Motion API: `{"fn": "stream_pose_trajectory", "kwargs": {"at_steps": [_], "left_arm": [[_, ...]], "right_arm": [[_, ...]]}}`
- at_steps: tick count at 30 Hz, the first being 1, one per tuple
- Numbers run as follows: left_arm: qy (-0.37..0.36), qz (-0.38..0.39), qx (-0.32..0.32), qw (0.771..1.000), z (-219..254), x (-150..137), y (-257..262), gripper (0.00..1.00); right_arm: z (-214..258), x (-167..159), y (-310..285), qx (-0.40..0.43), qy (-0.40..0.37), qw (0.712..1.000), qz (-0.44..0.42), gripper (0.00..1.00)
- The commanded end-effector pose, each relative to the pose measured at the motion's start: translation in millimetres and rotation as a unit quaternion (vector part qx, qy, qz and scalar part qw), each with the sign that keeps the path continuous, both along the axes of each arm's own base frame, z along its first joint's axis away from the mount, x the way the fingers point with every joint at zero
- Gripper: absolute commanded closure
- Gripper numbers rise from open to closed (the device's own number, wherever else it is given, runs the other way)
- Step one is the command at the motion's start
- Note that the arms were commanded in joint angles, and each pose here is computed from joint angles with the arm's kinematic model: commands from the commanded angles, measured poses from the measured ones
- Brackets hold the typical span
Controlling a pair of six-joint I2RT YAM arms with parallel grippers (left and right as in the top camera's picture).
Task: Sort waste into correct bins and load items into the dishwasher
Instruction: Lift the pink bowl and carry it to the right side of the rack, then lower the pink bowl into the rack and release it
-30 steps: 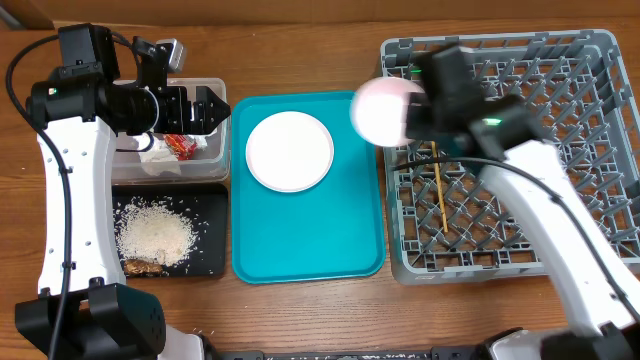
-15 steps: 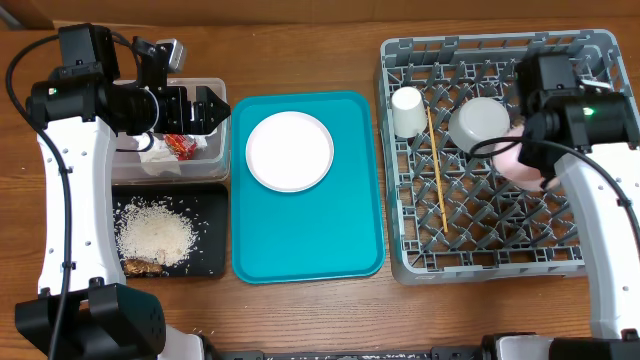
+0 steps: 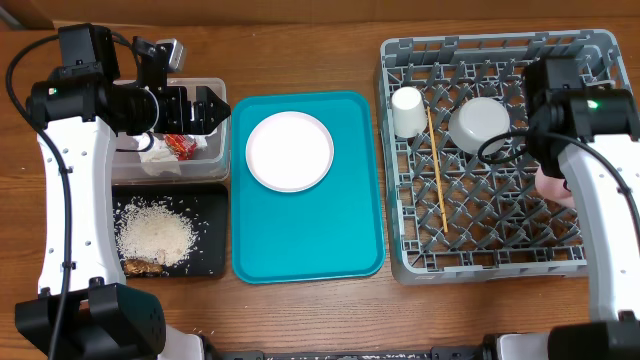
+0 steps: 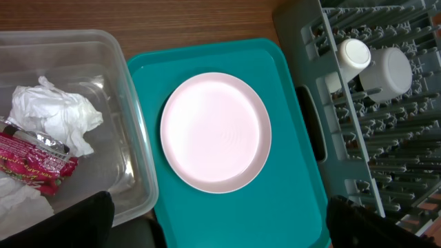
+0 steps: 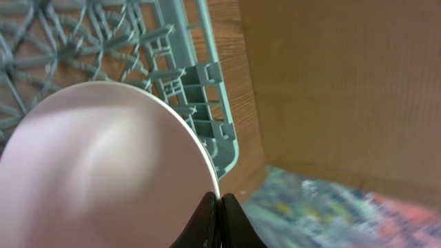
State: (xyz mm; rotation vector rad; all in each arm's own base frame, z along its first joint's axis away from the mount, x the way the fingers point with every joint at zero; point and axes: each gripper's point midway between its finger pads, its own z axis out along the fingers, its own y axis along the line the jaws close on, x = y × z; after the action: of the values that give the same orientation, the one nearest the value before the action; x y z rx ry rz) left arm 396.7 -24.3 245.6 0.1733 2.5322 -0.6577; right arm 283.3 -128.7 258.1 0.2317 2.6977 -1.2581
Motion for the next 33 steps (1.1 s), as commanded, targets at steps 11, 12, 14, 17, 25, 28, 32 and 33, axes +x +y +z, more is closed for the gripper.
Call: {"fn": "stream_pose_trajectory", "kwargs": {"at_steps": [11, 12, 14, 17, 25, 28, 32, 33], "left_arm": [[-0.015, 0.000, 0.002, 1.000, 12, 2, -2, 0.00], [-0.015, 0.000, 0.002, 1.000, 12, 2, -2, 0.00], [-0.015, 0.000, 0.002, 1.000, 12, 2, -2, 0.00], [-0.015, 0.000, 0.002, 1.000, 12, 2, -2, 0.00], [-0.015, 0.000, 0.002, 1.000, 12, 2, -2, 0.00], [-0.015, 0.000, 0.002, 1.000, 12, 2, -2, 0.00], [-0.015, 0.000, 0.002, 1.000, 12, 2, -2, 0.00], [-0.015, 0.000, 0.002, 1.000, 12, 2, -2, 0.00]], "right_arm": [[-45, 20, 7, 0.024, 0.204, 0.969, 0.137, 0.96], [-49, 21, 9, 0.030, 0.205, 0.968, 0.138, 0.96], [-56, 23, 11, 0.040, 0.213, 0.966, 0.138, 0.96], [-65, 27, 11, 0.040, 0.224, 0.964, 0.138, 0.96], [-85, 45, 20, 0.045, 0.223, 0.962, 0.149, 0.96], [-86, 51, 34, 0.043, 0.220, 0.960, 0.169, 0.96], [-86, 55, 50, 0.041, 0.219, 0.956, 0.191, 0.90], [-88, 56, 55, 0.045, 0.219, 0.955, 0.197, 0.83]]}}
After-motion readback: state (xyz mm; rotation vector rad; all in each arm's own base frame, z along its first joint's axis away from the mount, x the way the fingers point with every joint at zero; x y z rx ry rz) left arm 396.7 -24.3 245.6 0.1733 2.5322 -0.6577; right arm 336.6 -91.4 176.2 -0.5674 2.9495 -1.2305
